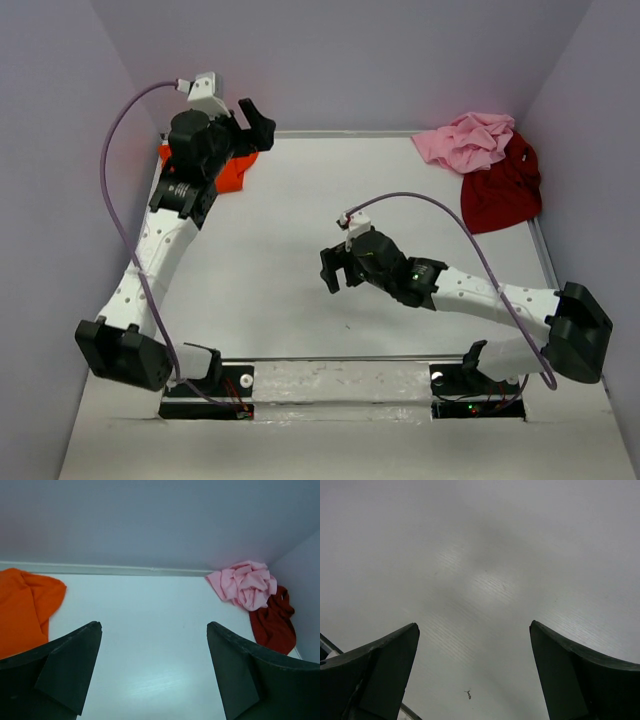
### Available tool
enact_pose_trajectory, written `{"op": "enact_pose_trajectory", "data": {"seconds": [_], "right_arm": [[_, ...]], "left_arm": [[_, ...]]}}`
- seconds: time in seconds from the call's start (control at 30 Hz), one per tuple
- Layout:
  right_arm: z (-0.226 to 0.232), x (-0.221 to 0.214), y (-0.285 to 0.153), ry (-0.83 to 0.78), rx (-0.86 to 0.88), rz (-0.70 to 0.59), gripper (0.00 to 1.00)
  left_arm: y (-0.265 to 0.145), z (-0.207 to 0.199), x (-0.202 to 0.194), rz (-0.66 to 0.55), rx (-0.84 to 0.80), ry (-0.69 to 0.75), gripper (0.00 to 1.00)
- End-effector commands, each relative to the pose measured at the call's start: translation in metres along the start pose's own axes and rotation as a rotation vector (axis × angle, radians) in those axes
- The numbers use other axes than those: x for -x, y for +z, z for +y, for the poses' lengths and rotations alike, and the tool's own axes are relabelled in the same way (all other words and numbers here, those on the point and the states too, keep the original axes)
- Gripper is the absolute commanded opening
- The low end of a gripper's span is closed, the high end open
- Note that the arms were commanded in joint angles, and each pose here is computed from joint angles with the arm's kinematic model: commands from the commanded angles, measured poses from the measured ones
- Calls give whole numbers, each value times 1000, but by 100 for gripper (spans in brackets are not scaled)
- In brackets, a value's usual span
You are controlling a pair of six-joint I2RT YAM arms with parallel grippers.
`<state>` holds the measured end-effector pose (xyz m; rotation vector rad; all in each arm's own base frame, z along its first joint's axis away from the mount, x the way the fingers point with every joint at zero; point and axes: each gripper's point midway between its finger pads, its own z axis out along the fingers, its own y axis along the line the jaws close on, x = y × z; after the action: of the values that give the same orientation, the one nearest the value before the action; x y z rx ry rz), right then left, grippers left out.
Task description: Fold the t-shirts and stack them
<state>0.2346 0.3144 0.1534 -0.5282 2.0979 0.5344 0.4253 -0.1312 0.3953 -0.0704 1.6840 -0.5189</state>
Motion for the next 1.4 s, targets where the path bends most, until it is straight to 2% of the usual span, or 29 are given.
{"op": "enact_pose_trajectory", "data": {"seconds": [0.0, 0.03, 0.1, 0.17, 0.3, 0.47, 0.5, 0.77, 0.83, 1.0, 1.13, 1.37], "right_arm": [[-11, 38, -17, -9, -76, -99, 97], [-15, 42, -18, -19, -102, -109, 97], [-20, 53, -21, -31, -135, -135, 97], [-23, 61, -24, -38, -161, -148, 98], [-42, 84, -29, -33, -229, -196, 98], [-93, 114, -20, 76, -293, -206, 98], [-119, 123, -20, 107, -339, -215, 98], [-220, 204, -15, 158, -558, -280, 98], [-254, 213, -16, 185, -622, -291, 98], [-319, 211, 13, 244, -738, -267, 96], [-353, 203, 41, 221, -806, -219, 96], [-406, 191, 70, 177, -953, -136, 97]], "left_arm": [[-25, 14, -54, 79, 44, 40, 96], [-40, 21, -74, 101, 54, 27, 96], [-59, 14, -85, 82, 2, 22, 96], [-69, 20, -125, 150, 11, 38, 96], [-89, 21, -155, 205, 9, 119, 96], [-98, 20, -164, 206, 24, 155, 96], [-100, 20, -165, 209, 28, 163, 96], [-104, 18, -170, 217, 33, 153, 96], [-102, 21, -175, 234, 46, 149, 96], [-103, 23, -174, 231, 70, 132, 96], [-107, 28, -166, 189, 103, 133, 96], [-109, 26, -164, 187, 97, 133, 96]]}}
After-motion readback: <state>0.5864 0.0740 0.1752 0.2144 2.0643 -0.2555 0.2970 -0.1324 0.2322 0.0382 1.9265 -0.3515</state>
